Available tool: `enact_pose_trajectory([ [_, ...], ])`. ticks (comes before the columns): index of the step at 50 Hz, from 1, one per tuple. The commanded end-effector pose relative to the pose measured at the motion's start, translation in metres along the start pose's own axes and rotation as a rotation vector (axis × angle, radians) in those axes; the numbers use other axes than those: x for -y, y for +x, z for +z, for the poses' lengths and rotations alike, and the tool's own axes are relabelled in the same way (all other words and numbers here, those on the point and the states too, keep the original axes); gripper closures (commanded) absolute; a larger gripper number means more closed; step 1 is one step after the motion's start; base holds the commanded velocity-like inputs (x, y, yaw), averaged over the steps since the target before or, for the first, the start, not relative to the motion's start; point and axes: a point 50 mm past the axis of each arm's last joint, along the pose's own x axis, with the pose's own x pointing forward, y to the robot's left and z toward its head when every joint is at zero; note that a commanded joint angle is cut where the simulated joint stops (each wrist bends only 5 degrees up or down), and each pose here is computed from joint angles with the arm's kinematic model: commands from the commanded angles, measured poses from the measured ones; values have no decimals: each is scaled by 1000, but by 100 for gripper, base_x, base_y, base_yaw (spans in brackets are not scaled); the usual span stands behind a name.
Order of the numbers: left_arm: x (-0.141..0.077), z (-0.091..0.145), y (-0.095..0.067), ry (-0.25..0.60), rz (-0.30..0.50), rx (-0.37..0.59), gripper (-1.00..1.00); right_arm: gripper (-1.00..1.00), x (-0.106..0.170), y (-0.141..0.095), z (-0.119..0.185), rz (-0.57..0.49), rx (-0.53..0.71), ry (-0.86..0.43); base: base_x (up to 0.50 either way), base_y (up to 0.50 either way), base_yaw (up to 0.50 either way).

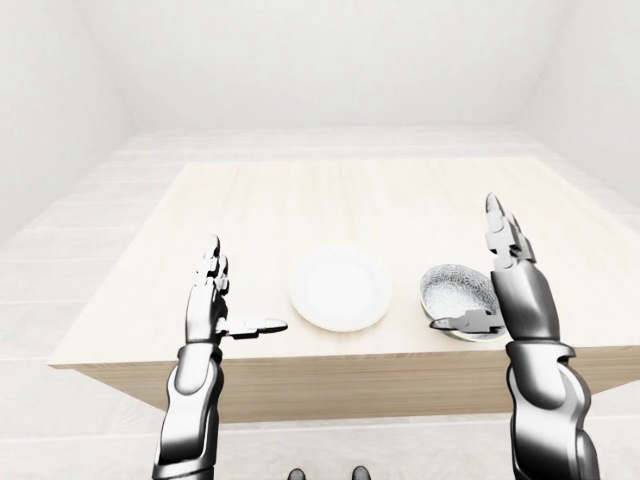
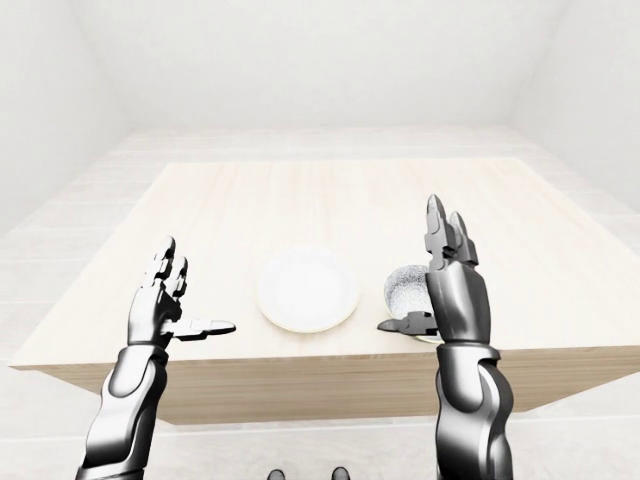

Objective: Put the bowl on the plate.

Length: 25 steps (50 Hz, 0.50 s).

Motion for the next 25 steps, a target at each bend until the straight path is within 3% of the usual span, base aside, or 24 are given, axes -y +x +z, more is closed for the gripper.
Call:
enact_pose_trajectory([
  [1, 0, 1, -1, 3, -2, 5, -100, -100, 1, 1, -3, 12, -26, -97, 0, 0, 0],
  [25, 1, 2, 1, 12, 0, 8, -100, -100, -8, 1, -18, 56, -99, -231, 0, 0, 0],
])
